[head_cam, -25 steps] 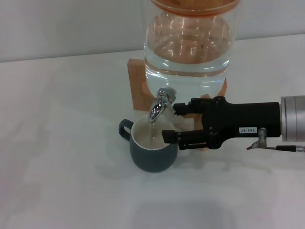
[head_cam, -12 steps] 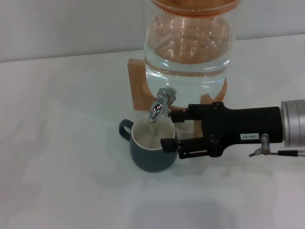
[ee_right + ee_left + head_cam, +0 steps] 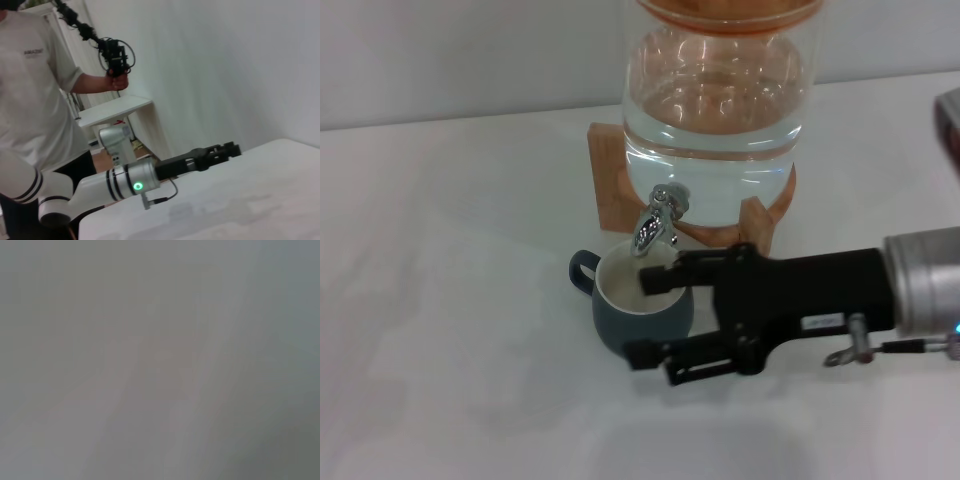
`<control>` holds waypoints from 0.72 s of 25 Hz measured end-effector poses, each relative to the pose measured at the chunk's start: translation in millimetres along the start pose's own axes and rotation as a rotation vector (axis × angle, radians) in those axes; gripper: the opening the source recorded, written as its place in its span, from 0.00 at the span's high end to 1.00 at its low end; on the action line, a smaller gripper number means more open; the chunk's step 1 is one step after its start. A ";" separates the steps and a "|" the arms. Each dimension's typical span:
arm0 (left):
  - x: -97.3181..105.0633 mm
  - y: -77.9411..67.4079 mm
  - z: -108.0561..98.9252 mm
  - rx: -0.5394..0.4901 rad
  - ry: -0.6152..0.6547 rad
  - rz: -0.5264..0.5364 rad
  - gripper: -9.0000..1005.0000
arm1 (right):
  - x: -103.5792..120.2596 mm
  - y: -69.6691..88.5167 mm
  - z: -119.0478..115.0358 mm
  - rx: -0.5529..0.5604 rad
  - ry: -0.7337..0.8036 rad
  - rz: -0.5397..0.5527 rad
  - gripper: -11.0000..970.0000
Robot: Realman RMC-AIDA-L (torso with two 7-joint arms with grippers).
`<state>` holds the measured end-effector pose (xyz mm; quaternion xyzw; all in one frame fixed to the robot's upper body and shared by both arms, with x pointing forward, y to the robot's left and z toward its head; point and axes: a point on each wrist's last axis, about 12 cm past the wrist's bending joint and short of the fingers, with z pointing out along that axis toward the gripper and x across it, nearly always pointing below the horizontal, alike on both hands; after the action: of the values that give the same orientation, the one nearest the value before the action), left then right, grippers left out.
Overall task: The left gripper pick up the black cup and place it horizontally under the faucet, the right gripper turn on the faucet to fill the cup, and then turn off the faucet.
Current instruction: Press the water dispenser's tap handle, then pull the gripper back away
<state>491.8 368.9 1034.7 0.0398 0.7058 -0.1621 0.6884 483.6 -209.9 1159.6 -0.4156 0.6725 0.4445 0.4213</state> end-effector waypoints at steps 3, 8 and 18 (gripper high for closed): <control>0.1 -0.1 0.0 0.000 0.000 0.000 0.47 | -0.9 2.9 12.5 -0.008 0.006 -0.011 0.16; 0.2 -0.7 0.5 0.002 -0.001 -0.001 0.47 | -1.1 4.7 27.2 0.003 0.008 -0.019 0.16; 0.2 -2.7 0.9 0.008 -0.008 0.006 0.47 | -0.3 4.3 34.5 0.026 0.005 -0.022 0.16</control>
<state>491.9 366.1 1035.0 0.0442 0.7024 -0.1631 0.6914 486.4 -176.0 1152.3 -0.4187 0.6747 0.4299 0.4297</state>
